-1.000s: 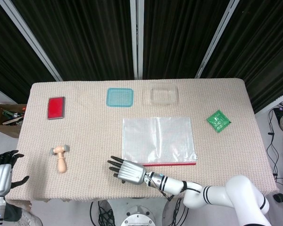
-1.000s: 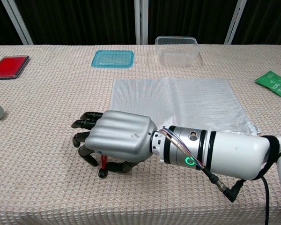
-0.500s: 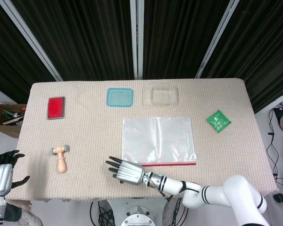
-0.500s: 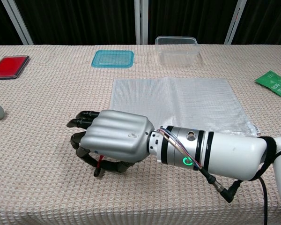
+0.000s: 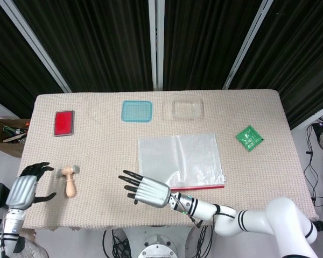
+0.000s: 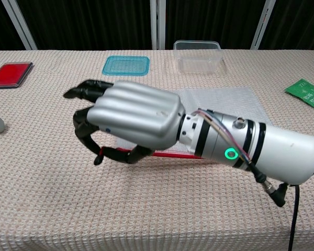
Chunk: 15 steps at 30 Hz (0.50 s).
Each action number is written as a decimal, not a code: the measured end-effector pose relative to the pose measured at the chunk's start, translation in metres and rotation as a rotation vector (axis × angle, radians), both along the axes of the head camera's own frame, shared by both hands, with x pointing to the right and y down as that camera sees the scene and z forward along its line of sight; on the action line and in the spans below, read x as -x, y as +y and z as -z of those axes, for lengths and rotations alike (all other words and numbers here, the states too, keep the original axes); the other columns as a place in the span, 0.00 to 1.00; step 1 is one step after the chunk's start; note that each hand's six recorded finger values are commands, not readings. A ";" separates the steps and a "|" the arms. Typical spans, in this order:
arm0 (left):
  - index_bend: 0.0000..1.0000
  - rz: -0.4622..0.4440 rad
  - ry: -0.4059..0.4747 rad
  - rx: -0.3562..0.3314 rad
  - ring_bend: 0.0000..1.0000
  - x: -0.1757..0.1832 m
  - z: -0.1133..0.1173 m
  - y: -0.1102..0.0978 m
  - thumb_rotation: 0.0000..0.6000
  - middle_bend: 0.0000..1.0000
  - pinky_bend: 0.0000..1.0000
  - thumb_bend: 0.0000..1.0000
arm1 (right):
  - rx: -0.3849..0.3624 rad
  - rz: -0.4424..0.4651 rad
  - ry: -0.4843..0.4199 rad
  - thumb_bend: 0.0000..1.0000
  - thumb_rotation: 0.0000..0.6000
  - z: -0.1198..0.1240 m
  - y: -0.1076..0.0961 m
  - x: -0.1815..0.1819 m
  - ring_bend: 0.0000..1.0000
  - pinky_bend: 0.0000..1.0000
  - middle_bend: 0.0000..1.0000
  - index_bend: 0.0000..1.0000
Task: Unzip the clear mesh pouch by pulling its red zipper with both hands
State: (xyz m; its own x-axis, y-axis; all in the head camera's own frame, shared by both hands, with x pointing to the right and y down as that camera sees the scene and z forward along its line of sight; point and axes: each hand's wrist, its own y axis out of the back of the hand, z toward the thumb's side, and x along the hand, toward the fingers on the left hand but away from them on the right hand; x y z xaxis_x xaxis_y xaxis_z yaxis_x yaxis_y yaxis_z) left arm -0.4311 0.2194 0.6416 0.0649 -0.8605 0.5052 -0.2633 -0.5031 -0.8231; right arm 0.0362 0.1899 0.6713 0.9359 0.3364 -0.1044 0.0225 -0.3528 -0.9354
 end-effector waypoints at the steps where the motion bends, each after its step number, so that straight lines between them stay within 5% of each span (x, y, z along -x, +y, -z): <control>1: 0.28 -0.014 0.034 0.004 0.16 -0.007 -0.004 -0.005 1.00 0.17 0.16 0.09 | -0.012 -0.011 -0.024 0.53 1.00 0.008 -0.006 -0.001 0.01 0.00 0.33 0.90; 8: 0.28 -0.131 0.313 0.037 0.14 -0.073 -0.031 -0.045 1.00 0.16 0.16 0.09 | -0.054 -0.051 -0.115 0.53 1.00 0.040 -0.032 0.001 0.01 0.00 0.33 0.92; 15: 0.30 -0.206 0.482 0.051 0.13 -0.124 -0.049 -0.070 1.00 0.14 0.15 0.10 | -0.074 -0.058 -0.132 0.53 1.00 0.050 -0.042 0.005 0.01 0.00 0.33 0.92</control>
State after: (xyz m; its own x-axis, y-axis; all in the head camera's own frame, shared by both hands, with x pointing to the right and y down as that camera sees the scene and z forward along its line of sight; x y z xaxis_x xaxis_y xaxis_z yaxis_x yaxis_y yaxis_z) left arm -0.3072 0.1499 0.6909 0.4649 -0.7809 0.4171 -0.4976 -0.6202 -0.6065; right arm 0.0307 0.1482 0.6213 0.9187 0.3923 0.0454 0.1652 -0.2771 -0.9465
